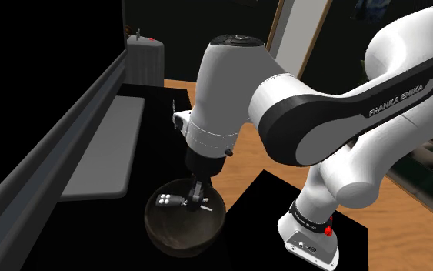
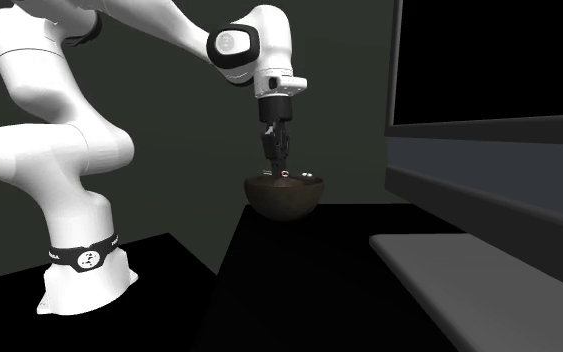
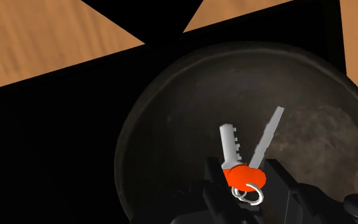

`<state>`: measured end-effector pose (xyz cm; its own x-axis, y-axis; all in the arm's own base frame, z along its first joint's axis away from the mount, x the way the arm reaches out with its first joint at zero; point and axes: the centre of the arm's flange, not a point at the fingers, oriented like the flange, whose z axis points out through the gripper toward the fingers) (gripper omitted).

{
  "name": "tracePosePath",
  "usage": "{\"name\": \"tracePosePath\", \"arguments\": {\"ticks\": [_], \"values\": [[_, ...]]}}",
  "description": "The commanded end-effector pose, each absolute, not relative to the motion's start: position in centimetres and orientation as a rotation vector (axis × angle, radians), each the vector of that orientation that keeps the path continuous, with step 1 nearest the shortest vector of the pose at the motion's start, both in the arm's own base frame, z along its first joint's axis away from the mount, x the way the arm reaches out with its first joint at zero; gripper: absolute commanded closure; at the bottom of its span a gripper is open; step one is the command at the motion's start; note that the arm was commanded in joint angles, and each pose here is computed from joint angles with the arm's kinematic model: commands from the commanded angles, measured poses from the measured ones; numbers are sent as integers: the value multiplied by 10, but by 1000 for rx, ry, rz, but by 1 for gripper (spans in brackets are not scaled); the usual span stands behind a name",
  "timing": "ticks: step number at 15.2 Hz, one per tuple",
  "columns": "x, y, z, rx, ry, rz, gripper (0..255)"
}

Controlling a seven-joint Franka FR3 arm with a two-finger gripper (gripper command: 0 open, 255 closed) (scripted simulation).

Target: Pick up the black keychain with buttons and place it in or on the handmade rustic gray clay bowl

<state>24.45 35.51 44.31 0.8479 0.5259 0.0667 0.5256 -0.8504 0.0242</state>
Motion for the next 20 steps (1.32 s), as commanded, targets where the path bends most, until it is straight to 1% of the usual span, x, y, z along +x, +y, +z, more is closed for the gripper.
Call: {"name": "tracePosePath", "arguments": {"ticks": [1,8,9,14,18,20], "values": [[244,355,438,3015,858,112,255],[244,355,438,3015,858,112,255],[244,355,438,3015,858,112,0],[244,355,438,3015,858,112,0],[240,354,488,3015,858,112,0],[240,354,488,3015,858,112,0]]}}
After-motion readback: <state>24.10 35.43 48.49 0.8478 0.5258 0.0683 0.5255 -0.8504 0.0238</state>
